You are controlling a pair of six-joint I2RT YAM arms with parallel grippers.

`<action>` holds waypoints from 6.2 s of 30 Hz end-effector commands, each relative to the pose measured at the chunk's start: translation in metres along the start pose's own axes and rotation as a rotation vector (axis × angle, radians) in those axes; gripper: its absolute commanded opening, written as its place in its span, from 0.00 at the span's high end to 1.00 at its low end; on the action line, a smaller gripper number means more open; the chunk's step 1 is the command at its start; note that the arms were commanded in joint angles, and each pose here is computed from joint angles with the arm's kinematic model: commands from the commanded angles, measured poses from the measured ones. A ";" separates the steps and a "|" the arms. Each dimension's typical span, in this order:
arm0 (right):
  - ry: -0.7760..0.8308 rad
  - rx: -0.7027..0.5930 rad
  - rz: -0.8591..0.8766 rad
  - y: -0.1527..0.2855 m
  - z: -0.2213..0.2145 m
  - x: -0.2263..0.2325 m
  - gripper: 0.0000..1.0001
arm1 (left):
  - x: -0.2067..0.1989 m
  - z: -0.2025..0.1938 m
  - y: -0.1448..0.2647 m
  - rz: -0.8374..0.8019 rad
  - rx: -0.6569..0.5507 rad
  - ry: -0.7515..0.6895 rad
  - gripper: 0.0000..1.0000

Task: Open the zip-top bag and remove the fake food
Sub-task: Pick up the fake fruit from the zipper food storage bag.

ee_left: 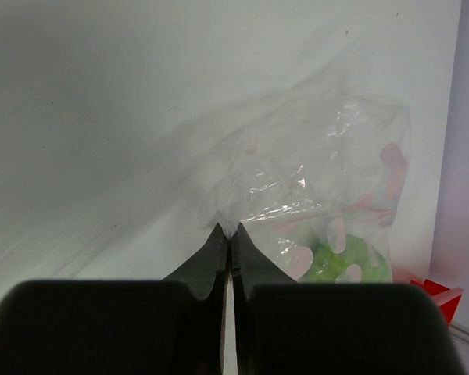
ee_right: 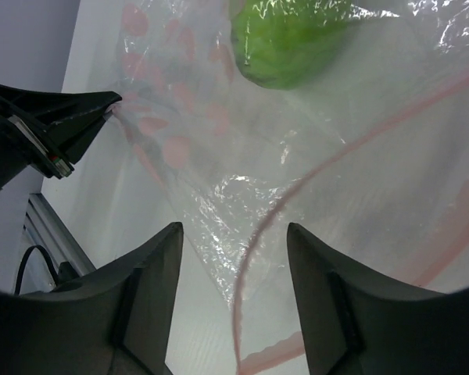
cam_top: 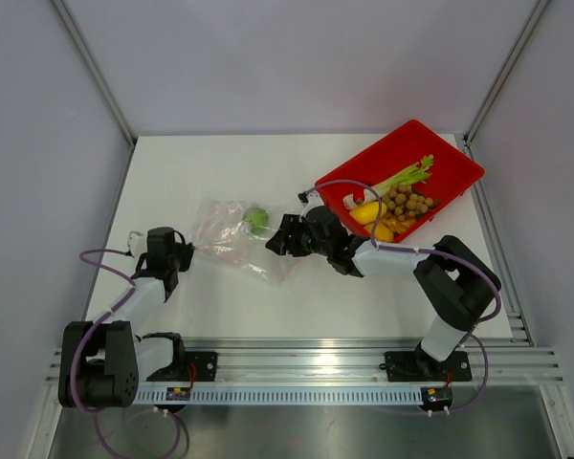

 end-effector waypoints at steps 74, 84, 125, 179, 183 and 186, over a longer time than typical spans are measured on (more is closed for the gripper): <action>-0.167 -0.133 -0.194 0.030 -0.011 -0.040 0.82 | -0.026 0.041 0.039 -0.163 -0.149 0.146 1.00; -0.192 -0.068 -0.094 0.003 -0.032 -0.033 0.82 | -0.036 0.038 0.046 -0.202 -0.121 0.159 1.00; -0.063 -0.066 0.102 -0.035 -0.022 -0.002 0.22 | -0.107 0.024 0.130 -0.491 0.047 0.095 1.00; -0.091 -0.071 0.200 -0.024 -0.021 0.023 0.17 | -0.066 0.082 0.125 -0.057 -0.291 -0.063 0.01; -0.091 -0.070 0.201 -0.023 -0.020 0.023 0.17 | -0.077 0.057 0.111 -0.126 -0.163 -0.096 0.01; -0.092 -0.066 0.198 -0.025 -0.021 0.022 0.17 | -0.078 0.044 0.102 -0.141 -0.109 -0.065 0.01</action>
Point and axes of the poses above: each gripper's point midway between its finger pads, its own y axis back along the fingers, its own x axis along the line the jaws close on, z = x × y, the point moved 2 cm from there along y, back along the fingers, and after that the axes turned 9 degrees about y, right-handed, at the moved point
